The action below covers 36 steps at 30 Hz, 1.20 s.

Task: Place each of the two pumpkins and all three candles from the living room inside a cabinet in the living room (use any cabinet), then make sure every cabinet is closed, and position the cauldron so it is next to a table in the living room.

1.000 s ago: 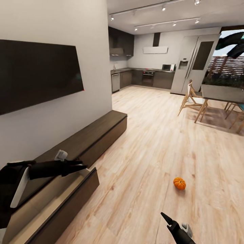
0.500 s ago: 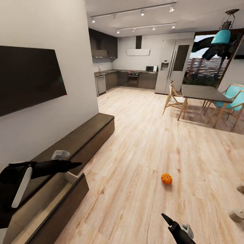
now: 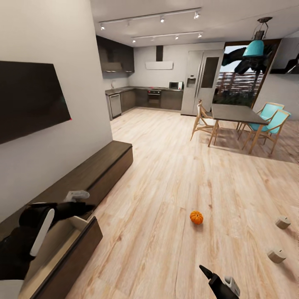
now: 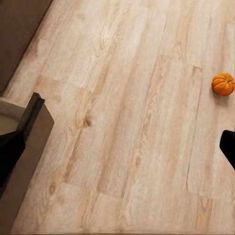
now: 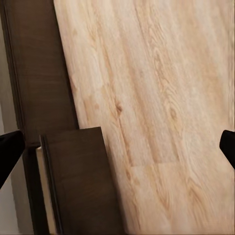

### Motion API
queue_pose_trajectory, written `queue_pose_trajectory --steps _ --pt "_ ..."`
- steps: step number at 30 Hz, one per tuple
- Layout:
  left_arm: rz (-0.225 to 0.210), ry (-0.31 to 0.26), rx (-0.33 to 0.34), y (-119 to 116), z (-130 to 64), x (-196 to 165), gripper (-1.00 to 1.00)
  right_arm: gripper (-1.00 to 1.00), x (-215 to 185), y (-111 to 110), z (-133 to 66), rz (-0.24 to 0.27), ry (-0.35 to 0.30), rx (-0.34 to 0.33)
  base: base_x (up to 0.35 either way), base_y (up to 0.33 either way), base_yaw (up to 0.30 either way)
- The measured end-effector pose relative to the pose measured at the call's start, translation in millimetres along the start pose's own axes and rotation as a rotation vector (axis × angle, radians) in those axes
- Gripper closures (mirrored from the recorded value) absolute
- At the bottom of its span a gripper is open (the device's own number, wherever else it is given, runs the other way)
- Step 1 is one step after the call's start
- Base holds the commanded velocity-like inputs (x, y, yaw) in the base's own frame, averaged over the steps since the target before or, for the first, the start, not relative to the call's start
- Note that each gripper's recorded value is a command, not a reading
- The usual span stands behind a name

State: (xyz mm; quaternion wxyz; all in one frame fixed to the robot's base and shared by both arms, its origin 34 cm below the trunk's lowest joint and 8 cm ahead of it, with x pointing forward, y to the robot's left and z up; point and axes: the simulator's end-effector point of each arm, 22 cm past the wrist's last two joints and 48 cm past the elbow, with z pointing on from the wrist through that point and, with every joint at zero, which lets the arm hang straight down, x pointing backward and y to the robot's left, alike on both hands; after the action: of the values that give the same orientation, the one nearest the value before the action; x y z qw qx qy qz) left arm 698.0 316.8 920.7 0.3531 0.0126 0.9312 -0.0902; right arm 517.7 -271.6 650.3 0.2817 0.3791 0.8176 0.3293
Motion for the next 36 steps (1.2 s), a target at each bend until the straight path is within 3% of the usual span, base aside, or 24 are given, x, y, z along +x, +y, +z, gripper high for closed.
queue_pose_trajectory --steps 4,12,24,28,30,32,35,36 --pt "0.039 0.025 -0.045 -5.3 8.0 8.2 -1.00 -1.00 1.3 -3.9 0.8 -0.010 0.004 0.022 0.000 0.000 -0.004" --pt "0.051 0.031 -0.053 -7.9 9.8 9.9 -1.00 -1.00 0.3 -4.4 1.2 -0.019 0.005 0.030 0.009 0.000 0.000" --pt "0.082 0.043 -0.043 -18.5 13.2 13.9 -1.00 -1.00 -1.9 -13.3 0.8 -0.021 -0.001 0.073 0.203 0.000 0.000" --pt "0.082 0.042 -0.041 -19.0 13.3 13.8 -1.00 -1.00 -1.3 -34.1 1.1 -0.032 0.000 0.187 0.027 0.000 0.000" --pt "0.082 0.042 -0.041 -19.2 13.2 13.7 -1.00 -1.00 -2.2 -47.9 2.7 -0.063 0.007 0.297 0.010 0.000 0.000" --pt "0.082 0.042 -0.041 -19.2 13.3 13.9 -1.00 -1.00 -5.3 -46.2 12.8 -0.145 0.025 0.412 0.005 0.000 0.000" --pt "0.082 0.042 -0.040 -19.6 13.3 13.9 -1.00 -1.00 -29.5 -15.3 34.5 -0.337 0.018 0.592 0.002 0.000 0.000" --pt "0.083 0.042 -0.040 -19.9 13.4 14.0 -1.00 -1.00 -36.2 -5.6 38.4 -0.370 0.007 0.621 0.001 0.000 0.000"
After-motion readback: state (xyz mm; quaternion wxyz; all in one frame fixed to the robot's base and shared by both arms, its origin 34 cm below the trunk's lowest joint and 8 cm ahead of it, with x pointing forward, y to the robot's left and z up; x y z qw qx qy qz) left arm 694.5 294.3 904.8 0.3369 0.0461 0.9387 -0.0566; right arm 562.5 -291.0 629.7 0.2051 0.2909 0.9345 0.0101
